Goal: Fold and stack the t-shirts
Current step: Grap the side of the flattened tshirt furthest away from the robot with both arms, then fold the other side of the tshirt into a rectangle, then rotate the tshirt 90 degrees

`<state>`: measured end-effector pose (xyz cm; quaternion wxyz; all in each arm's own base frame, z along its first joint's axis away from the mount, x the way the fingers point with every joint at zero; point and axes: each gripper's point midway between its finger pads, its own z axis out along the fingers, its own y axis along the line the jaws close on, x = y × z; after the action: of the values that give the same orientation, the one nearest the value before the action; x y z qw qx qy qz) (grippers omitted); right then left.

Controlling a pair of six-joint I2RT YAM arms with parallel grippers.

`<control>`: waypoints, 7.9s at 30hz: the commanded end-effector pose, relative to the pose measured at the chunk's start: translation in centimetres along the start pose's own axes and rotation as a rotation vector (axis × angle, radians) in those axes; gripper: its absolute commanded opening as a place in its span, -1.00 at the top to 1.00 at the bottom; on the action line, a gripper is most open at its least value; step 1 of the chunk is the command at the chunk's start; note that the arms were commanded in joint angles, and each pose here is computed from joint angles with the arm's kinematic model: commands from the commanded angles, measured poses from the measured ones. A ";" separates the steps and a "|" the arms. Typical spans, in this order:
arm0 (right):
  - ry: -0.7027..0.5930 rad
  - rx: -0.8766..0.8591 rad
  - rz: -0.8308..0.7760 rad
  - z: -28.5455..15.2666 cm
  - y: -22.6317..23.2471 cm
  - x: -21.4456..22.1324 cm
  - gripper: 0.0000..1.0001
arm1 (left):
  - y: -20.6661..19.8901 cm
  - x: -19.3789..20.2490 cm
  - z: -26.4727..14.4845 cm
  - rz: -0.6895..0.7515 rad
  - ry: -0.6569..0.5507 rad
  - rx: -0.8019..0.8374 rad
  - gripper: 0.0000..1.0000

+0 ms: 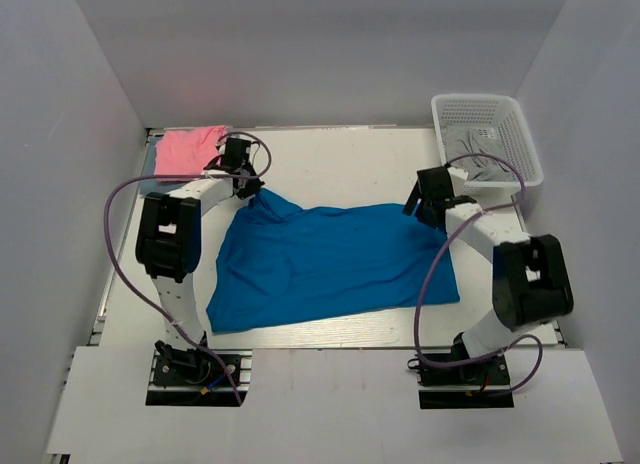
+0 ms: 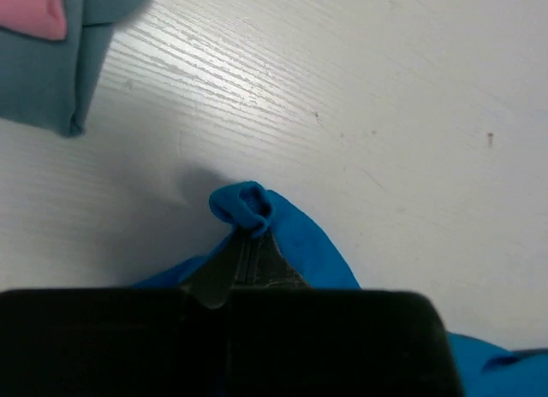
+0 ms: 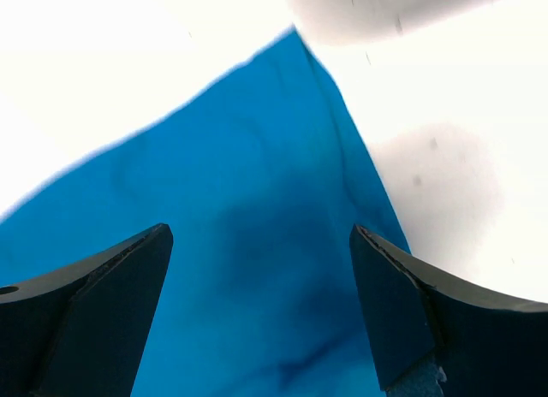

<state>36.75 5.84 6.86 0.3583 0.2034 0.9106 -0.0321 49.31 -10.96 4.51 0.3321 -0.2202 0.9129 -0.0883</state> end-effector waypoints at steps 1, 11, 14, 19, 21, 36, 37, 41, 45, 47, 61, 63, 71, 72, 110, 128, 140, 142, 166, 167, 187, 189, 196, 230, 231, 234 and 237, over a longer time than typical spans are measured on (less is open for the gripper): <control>-0.147 0.034 0.055 1.2 1.2 -5.0 -0.80 | -2.8 -4.7 -4.9 0.015 -0.169 0.126 1.00; -0.117 0.147 0.041 6.5 2.6 -6.4 -0.80 | -3.1 -4.1 -5.3 0.049 -0.164 0.165 1.00; -0.120 0.193 0.052 7.5 2.1 -7.0 -0.80 | -3.2 -4.3 -5.3 0.048 -0.172 0.170 1.00; -0.075 0.221 0.066 8.6 1.1 -5.7 -0.75 | -3.1 -3.9 -5.2 0.050 -0.159 0.172 1.00; -0.061 0.238 0.075 8.8 0.6 -5.0 -0.69 | -3.2 -3.7 -5.3 0.052 -0.152 0.182 1.00; 0.007 0.242 0.060 10.1 0.1 -3.0 0.10 | -3.0 -3.9 -6.0 0.059 -0.165 0.179 1.00; 0.011 0.243 0.058 10.1 0.1 -2.7 0.27 | -2.8 -3.3 -5.8 0.061 -0.150 0.180 1.00; -0.003 0.254 0.073 9.8 -0.2 -3.0 1.00 | -3.0 -3.7 -6.7 0.059 -0.167 0.191 1.00; -0.025 0.255 0.073 9.0 -0.5 -3.2 1.00 | -2.7 -3.6 -8.2 0.063 -0.183 0.182 1.00; -0.065 0.222 0.081 7.9 -0.1 -4.2 1.00 | -2.0 -3.3 -9.5 0.049 -0.194 0.170 1.00; -0.100 0.101 0.028 3.5 0.4 -4.6 1.00 | 3.2 3.9 -16.9 -0.061 -0.141 0.193 1.00; -0.124 0.084 0.031 2.7 0.7 -5.1 1.00 | 3.3 5.1 -18.3 -0.096 -0.124 0.240 1.00; -0.153 0.080 0.020 0.7 -0.7 -4.3 1.00 | 6.6 11.7 -21.0 -0.129 -0.032 0.290 1.00; -0.161 0.074 0.020 0.3 -0.7 -4.6 1.00 | 6.6 12.2 -21.3 -0.136 -0.019 0.302 1.00; -0.200 -0.074 0.019 -5.7 -3.4 -1.5 -0.81 | 9.6 16.0 -22.5 -0.197 0.069 0.228 -1.00; 0.125 -0.302 -0.264 -3.4 4.6 5.9 -0.81 | 5.1 15.0 -13.6 -0.129 0.205 0.253 -1.00; 0.191 0.111 -0.118 -1.3 -5.8 6.0 -0.81 | 10.3 17.6 -12.7 -0.172 0.208 0.042 -1.00; 0.168 0.152 -0.052 -1.4 -7.1 5.0 -0.81 | 10.4 17.5 -12.8 -0.171 0.201 0.036 -1.00; 0.145 -0.710 -0.189 -7.6 5.6 5.4 -0.81 | 6.6 15.5 -16.6 -0.111 0.120 0.284 -1.00; 0.160 -0.681 -0.189 -6.7 5.3 5.9 -0.81 | 7.3 16.5 -16.3 -0.122 0.142 0.265 -1.00; 0.492 -0.593 -0.251 -9.5 2.9 21.8 -0.81 | -1.8 9.1 2.8 0.041 0.284 0.180 -1.00; 0.533 -0.617 -0.314 -10.8 3.2 23.5 -0.81 | -4.2 9.1 4.4 0.043 0.346 0.227 -1.00; 0.654 -0.778 -0.650 -15.7 6.4 29.7 -0.81 | -15.9 7.1 9.6 0.110 0.364 0.508 -1.00; 0.221 -1.111 -0.696 -26.9 15.6 22.8 -0.81 | -22.9 -10.9 5.0 -0.014 -0.291 0.498 -1.00; 0.222 -1.114 -0.686 -27.0 15.4 22.8 -0.81 | -24.1 -13.4 1.3 -0.003 -0.346 0.537 -1.00; 0.229 -1.102 -0.663 -26.9 14.6 22.8 -0.81 | -25.1 -16.3 -4.2 0.058 -0.424 0.581 -1.00; 0.201 -1.064 -0.630 -26.2 13.6 22.2 -0.81 | -25.0 -17.7 -10.0 0.120 -0.453 0.603 -1.00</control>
<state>10.18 32.04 12.16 0.2755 -0.3083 0.8441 0.3414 66.20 -25.85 12.71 0.4781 -0.1258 0.8291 -0.2611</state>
